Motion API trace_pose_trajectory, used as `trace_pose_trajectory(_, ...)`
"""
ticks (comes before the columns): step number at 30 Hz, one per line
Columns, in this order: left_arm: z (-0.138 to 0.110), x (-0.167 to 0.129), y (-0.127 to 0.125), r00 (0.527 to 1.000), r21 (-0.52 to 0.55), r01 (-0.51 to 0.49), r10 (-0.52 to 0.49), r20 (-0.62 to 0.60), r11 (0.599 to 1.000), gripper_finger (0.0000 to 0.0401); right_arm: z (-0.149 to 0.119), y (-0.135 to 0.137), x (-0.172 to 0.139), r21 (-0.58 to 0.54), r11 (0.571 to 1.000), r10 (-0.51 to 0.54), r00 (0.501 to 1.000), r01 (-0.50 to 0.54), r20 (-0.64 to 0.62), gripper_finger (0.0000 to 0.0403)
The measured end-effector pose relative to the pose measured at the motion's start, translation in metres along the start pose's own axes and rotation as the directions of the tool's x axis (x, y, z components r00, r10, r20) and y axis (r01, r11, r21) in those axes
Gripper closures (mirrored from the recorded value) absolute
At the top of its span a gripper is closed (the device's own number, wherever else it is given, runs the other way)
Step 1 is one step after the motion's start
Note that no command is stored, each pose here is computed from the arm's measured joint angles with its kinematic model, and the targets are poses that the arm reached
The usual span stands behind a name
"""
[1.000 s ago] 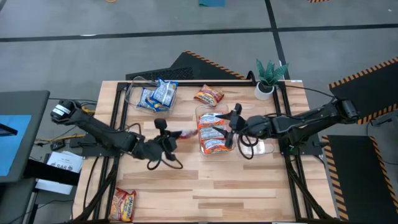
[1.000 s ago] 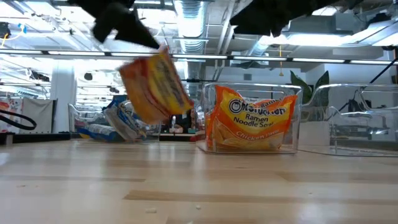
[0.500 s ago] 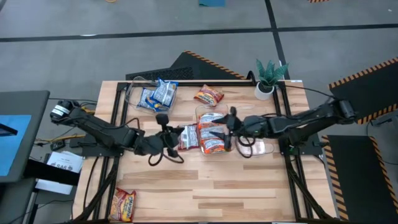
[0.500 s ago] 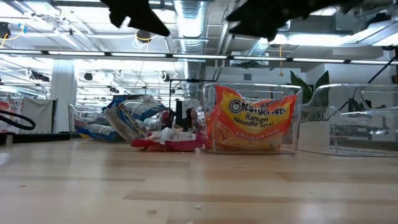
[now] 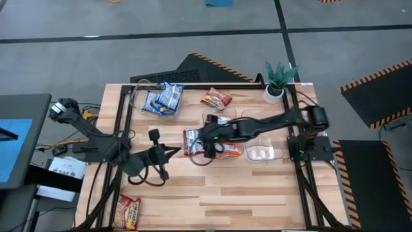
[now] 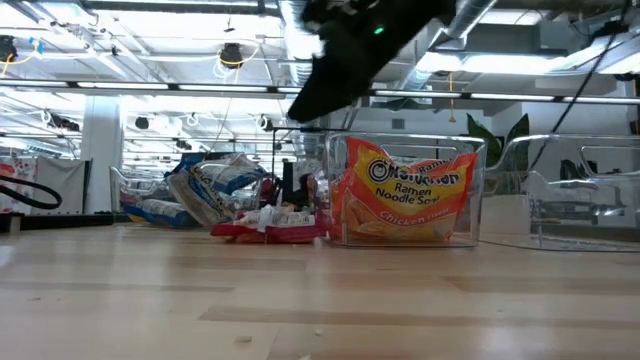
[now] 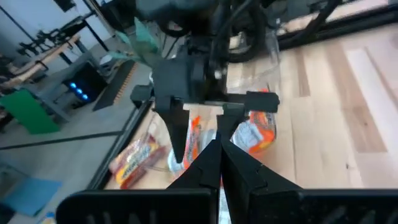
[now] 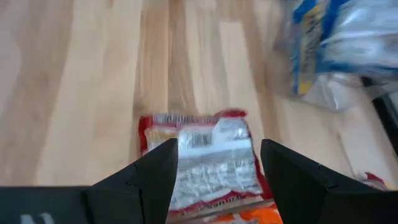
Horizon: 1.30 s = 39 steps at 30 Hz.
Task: Sort Maruchan noodles
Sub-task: Put the middle left red noodle pack into the bottom right transparent bin
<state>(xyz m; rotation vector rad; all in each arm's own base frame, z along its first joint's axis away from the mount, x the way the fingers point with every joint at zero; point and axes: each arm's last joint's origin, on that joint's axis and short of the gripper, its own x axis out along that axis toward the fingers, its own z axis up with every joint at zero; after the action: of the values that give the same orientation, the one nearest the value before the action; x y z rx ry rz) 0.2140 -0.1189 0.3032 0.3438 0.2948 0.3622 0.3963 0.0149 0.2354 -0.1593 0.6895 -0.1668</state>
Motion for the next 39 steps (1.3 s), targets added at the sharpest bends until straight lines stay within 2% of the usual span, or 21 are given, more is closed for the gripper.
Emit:
trace_pose_trajectory(5, -0.003, -0.011, -0.005, 0.999, 0.003, -0.038, 0.038, -0.008, 0.999, 0.0401, 0.012, 0.007, 0.028, -0.095, 0.995, 0.033, 0.992, -0.045, -0.121, 0.0148)
trace_pose_trajectory(13, -0.005, -0.014, -0.006, 0.998, 0.011, -0.069, 0.069, -0.009, 0.998, 0.0401, 0.019, 0.018, 0.067, -0.132, 0.987, 0.060, 0.977, -0.088, -0.203, 0.0148)
trace_pose_trajectory(23, -0.010, -0.014, -0.006, 0.997, 0.012, -0.068, 0.068, -0.039, 0.998, 0.0401, -0.002, 0.025, 0.104, -0.074, 0.993, 0.054, 0.919, -0.090, -0.390, 0.0148)
trace_pose_trajectory(32, -0.010, -0.014, -0.006, 0.997, 0.004, -0.060, 0.060, -0.041, 0.998, 0.0401, -0.013, 0.020, 0.120, -0.044, 0.998, 0.019, 0.908, -0.041, -0.419, 0.0151)
trace_pose_trajectory(36, -0.010, -0.014, -0.006, 0.997, 0.004, -0.061, 0.061, -0.041, 0.998, 0.0401, -0.014, 0.020, 0.120, -0.028, 0.999, 0.019, 0.903, -0.034, -0.429, 0.0195)
trace_pose_trajectory(39, -0.010, -0.014, -0.006, 0.997, 0.003, -0.061, 0.062, -0.041, 0.998, 0.0401, -0.015, 0.020, 0.120, -0.030, 0.999, 0.013, 0.900, -0.029, -0.436, 0.0269)
